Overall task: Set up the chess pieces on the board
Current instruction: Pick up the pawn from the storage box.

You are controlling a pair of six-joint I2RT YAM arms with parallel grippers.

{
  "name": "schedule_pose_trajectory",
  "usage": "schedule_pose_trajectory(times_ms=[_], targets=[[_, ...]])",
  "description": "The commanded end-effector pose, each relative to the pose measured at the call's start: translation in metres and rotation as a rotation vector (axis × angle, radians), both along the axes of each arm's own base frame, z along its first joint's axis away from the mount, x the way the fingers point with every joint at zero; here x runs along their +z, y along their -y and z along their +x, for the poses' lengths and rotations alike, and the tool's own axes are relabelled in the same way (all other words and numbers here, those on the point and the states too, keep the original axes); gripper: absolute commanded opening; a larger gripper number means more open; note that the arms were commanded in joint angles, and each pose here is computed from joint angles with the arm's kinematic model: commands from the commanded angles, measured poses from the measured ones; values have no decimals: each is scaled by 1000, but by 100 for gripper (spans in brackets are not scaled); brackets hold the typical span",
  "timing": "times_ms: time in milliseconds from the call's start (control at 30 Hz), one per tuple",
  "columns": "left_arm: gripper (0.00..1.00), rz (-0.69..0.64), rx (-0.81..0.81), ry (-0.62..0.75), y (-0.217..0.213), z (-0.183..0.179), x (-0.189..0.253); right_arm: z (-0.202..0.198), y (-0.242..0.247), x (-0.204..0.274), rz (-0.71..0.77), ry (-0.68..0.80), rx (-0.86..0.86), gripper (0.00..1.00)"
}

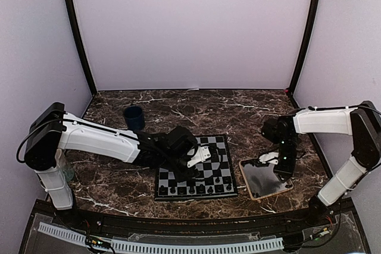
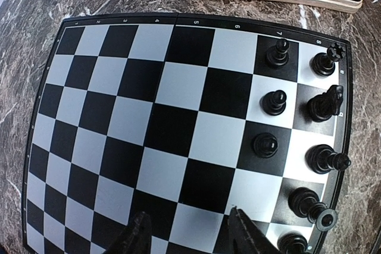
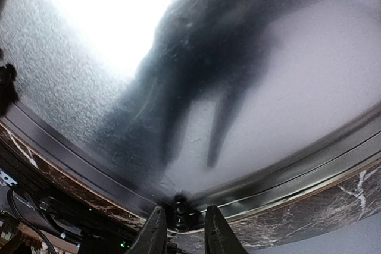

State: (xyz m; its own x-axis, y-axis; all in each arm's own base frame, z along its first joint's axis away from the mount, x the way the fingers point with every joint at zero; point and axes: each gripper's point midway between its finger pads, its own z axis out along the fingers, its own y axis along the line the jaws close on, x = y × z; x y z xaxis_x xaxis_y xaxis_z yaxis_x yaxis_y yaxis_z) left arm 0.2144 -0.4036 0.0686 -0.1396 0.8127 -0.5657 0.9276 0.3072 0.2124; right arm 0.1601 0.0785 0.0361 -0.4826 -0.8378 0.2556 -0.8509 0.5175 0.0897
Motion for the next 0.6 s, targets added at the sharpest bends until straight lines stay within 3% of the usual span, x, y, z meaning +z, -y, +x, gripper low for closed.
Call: schedule_pose_trajectory(times_ms=[0, 567], targets=[[47, 4, -15, 9, 4, -1, 6, -11, 14, 0, -50, -18, 9, 25], [47, 12, -14, 15, 4, 0, 5, -23, 29, -21, -107, -53, 42, 23]])
